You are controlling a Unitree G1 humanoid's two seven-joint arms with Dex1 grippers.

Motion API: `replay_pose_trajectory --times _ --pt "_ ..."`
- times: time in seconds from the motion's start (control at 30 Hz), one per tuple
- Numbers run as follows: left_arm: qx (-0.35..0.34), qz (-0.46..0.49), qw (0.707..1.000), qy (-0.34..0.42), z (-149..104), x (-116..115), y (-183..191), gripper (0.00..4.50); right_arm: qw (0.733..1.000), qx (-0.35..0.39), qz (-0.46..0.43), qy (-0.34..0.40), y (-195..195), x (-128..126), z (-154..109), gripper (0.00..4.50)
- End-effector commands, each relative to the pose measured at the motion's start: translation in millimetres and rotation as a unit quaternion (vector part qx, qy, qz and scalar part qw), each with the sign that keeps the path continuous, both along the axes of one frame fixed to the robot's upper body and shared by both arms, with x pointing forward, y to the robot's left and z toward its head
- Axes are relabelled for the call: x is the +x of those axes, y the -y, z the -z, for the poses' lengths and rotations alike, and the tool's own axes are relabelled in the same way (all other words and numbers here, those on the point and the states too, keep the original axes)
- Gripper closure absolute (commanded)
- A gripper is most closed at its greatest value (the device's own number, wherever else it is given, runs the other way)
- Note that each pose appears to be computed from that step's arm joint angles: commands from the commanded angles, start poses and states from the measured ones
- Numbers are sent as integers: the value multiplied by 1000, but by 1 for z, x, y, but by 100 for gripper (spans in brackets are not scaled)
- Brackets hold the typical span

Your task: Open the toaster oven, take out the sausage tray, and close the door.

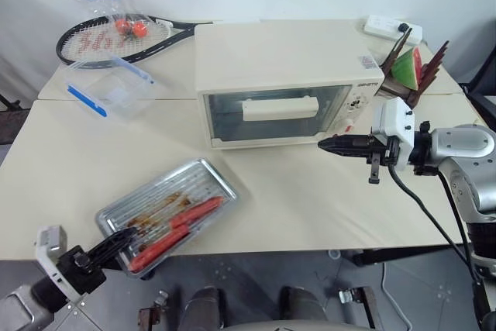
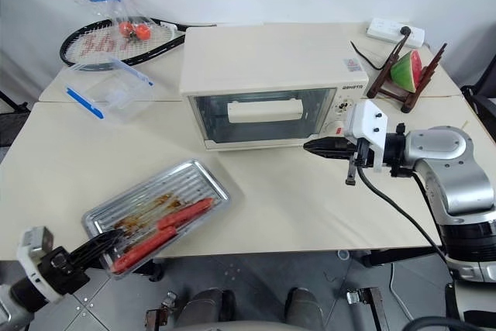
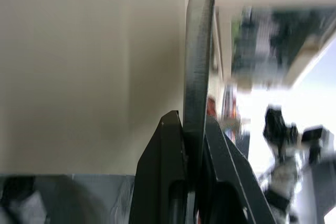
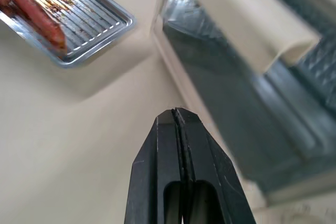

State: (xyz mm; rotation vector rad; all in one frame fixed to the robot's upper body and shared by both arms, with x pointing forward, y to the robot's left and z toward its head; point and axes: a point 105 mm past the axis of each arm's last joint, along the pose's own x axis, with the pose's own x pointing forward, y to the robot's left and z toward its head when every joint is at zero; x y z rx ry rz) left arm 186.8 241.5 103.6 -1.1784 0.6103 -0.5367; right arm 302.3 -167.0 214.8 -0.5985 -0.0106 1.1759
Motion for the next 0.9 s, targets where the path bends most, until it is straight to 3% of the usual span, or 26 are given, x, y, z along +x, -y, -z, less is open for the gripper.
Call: replay_pose_trajectory --times 0.03,0.1,0.2,0.37,0.57,0.9 --pt "-15 69 997 7 -7 14 19 450 1000 -12 1 11 4 -8 -6 447" --pt "-22 114 993 9 -10 26 33 450 1000 -24 2 -7 6 -14 0 447" --pt "-31 169 985 9 -13 42 55 450 999 -30 1 -40 9 -25 10 390" --pt "-35 245 969 13 -21 62 93 450 997 -29 17 -69 18 -42 20 219" --pt "-12 304 953 -9 -12 77 124 450 994 -38 67 -77 40 -50 24 16" --pt "9 304 953 -7 2 109 155 450 990 -31 120 -61 54 -61 20 1"
